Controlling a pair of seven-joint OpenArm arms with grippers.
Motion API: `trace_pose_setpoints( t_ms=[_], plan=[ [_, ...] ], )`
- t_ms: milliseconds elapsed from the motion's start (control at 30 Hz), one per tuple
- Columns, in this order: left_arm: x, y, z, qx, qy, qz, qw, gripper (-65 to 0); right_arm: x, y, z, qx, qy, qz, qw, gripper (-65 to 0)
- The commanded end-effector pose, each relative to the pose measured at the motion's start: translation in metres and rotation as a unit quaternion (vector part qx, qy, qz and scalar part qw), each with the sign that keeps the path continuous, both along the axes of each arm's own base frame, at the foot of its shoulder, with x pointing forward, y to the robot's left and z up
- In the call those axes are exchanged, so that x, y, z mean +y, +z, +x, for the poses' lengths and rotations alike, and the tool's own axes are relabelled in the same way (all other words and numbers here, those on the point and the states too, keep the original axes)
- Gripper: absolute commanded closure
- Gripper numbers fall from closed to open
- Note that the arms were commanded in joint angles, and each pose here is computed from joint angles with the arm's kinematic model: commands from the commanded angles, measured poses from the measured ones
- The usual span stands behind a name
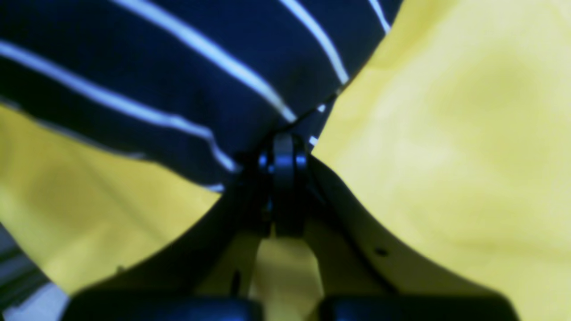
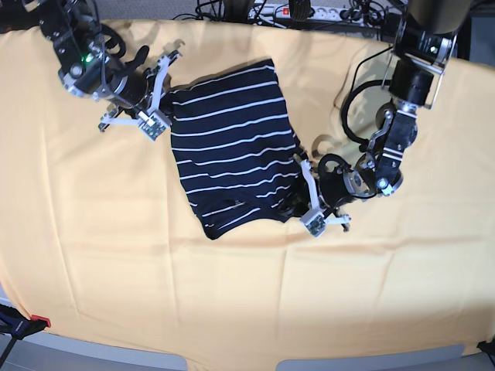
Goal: Fold the T-shirt properly
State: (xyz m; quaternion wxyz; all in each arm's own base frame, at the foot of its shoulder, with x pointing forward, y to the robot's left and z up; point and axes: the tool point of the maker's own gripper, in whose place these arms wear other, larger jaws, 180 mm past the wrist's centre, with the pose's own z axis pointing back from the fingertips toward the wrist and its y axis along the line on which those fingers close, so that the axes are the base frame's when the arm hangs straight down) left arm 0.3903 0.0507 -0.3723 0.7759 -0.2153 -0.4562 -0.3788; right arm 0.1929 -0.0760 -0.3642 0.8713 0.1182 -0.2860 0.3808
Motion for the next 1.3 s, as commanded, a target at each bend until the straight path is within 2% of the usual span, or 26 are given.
trace_pose_setpoints(
  t_ms=[0, 100, 200, 267, 367, 500, 567, 633, 767, 800, 833, 967, 1000, 1133, 1233, 1267],
  plan=[
    [-0.005, 0.008, 0.012, -0.015, -0.005, 0.014, 1.0, 0.0, 0.007, 0.009, -0.001, -0.012, -0.001, 0.015, 0.9998, 0.0],
    [-0.035, 0.023, 0.022, -0.027, -0.033, 0.003, 0.999, 0.0, 0.021, 0.014, -0.008, -0.015, -0.018, 0.034, 0.9991, 0.0],
    [-0.047, 0.047, 0.034, -0.047, -0.064, 0.02, 0.997, 0.0, 0.023, 0.019, -0.005, -0.035, -0.034, 0.032, 0.9983, 0.0],
    [-0.039, 0.066, 0.045, -0.058, -0.06, 0.037, 0.996, 0.0, 0.015, 0.021, 0.001, -0.049, -0.048, 0.015, 0.9975, 0.0],
    [-0.015, 0.097, 0.051, -0.045, -0.038, 0.034, 0.998, 0.0, -0.005, 0.023, 0.013, -0.076, -0.075, -0.022, 0.994, 0.0],
    [0.017, 0.141, 0.043, -0.019, -0.02, 0.007, 1.0, 0.0, -0.043, 0.037, 0.037, -0.105, -0.154, -0.025, 0.9821, 0.0],
    [0.03, 0.168, 0.033, -0.019, -0.03, -0.025, 0.999, 0.0, -0.053, 0.054, 0.049, -0.134, -0.17, 0.003, 0.9762, 0.0],
    [0.043, 0.191, 0.02, -0.009, -0.038, -0.08, 0.996, 0.0, -0.054, 0.076, 0.056, -0.16, -0.168, 0.047, 0.9716, 0.0],
    [0.059, 0.21, -0.021, 0.041, -0.076, -0.194, 0.977, 0.0, -0.044, 0.128, 0.055, -0.195, -0.125, 0.15, 0.9614, 0.0],
    [0.061, 0.207, -0.03, 0.055, -0.083, -0.201, 0.975, 0.0, -0.041, 0.138, 0.052, -0.202, -0.105, 0.168, 0.9591, 0.0],
    [0.064, 0.194, -0.038, 0.071, -0.081, -0.183, 0.977, 0.0, -0.04, 0.148, 0.049, -0.208, -0.089, 0.188, 0.9557, 0.0],
    [0.062, 0.176, -0.069, 0.086, -0.093, -0.156, 0.98, 0.0, -0.037, 0.183, 0.032, -0.226, -0.031, 0.264, 0.9374, 0.0],
    [0.059, 0.173, -0.08, 0.087, -0.102, -0.145, 0.98, 0.0, -0.039, 0.187, 0.027, -0.221, -0.026, 0.276, 0.9352, 0.0],
    [0.046, 0.166, -0.131, 0.086, -0.142, -0.104, 0.981, 0.0, -0.05, 0.183, 0.005, -0.164, -0.038, 0.294, 0.9409, 0.0],
    [0.04, 0.166, -0.164, 0.08, -0.154, -0.09, 0.981, 0.0, -0.074, 0.159, -0.013, -0.117, -0.077, 0.243, 0.9597, 0.0],
    [0.04, 0.167, -0.173, 0.078, -0.154, -0.087, 0.981, 0.0, -0.08, 0.156, -0.018, -0.112, -0.089, 0.232, 0.962, 0.0]
  ],
)
